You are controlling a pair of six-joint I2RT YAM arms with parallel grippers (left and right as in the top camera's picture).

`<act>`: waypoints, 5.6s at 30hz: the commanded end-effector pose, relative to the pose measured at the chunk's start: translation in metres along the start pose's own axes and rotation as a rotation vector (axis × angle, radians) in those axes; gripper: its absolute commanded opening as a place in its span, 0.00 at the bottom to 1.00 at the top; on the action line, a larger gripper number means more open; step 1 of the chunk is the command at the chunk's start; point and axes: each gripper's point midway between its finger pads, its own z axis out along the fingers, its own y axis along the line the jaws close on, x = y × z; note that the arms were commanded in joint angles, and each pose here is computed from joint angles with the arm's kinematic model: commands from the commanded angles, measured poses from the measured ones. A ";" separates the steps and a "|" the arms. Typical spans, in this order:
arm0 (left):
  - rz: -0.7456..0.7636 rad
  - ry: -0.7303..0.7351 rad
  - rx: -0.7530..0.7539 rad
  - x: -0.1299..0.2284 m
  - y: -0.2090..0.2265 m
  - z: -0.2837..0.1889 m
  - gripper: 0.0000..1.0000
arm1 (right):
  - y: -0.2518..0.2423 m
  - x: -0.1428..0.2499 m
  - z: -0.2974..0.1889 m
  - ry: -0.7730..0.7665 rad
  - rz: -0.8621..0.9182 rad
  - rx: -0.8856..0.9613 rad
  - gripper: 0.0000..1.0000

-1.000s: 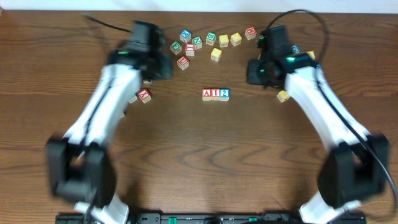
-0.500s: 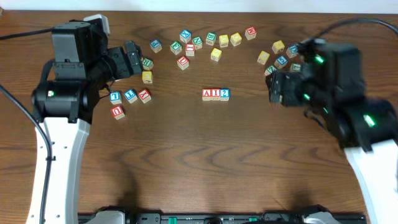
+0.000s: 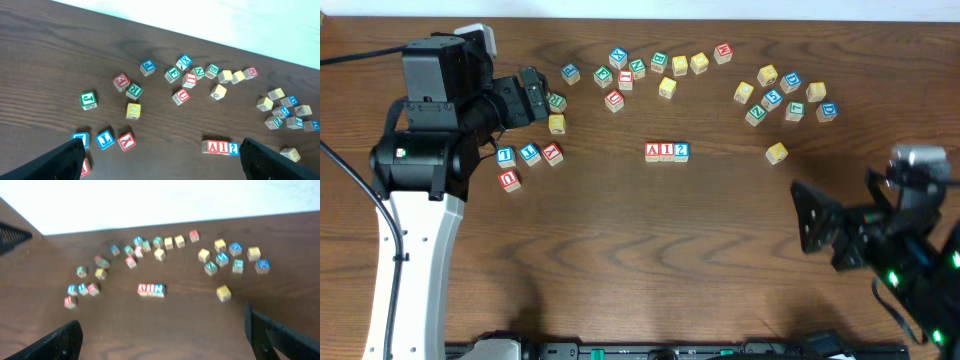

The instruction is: Spell out AI2

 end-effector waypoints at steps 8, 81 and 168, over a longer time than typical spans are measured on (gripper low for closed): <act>0.007 -0.004 -0.001 -0.001 0.001 -0.002 0.98 | -0.042 0.021 -0.022 0.021 -0.037 0.226 0.99; 0.007 -0.004 -0.001 -0.001 0.001 -0.002 0.98 | -0.100 0.168 0.134 -0.431 -0.290 0.114 0.99; 0.328 -0.567 -0.151 0.199 0.101 -0.003 0.98 | -0.100 0.168 0.134 -0.430 -0.290 0.114 0.99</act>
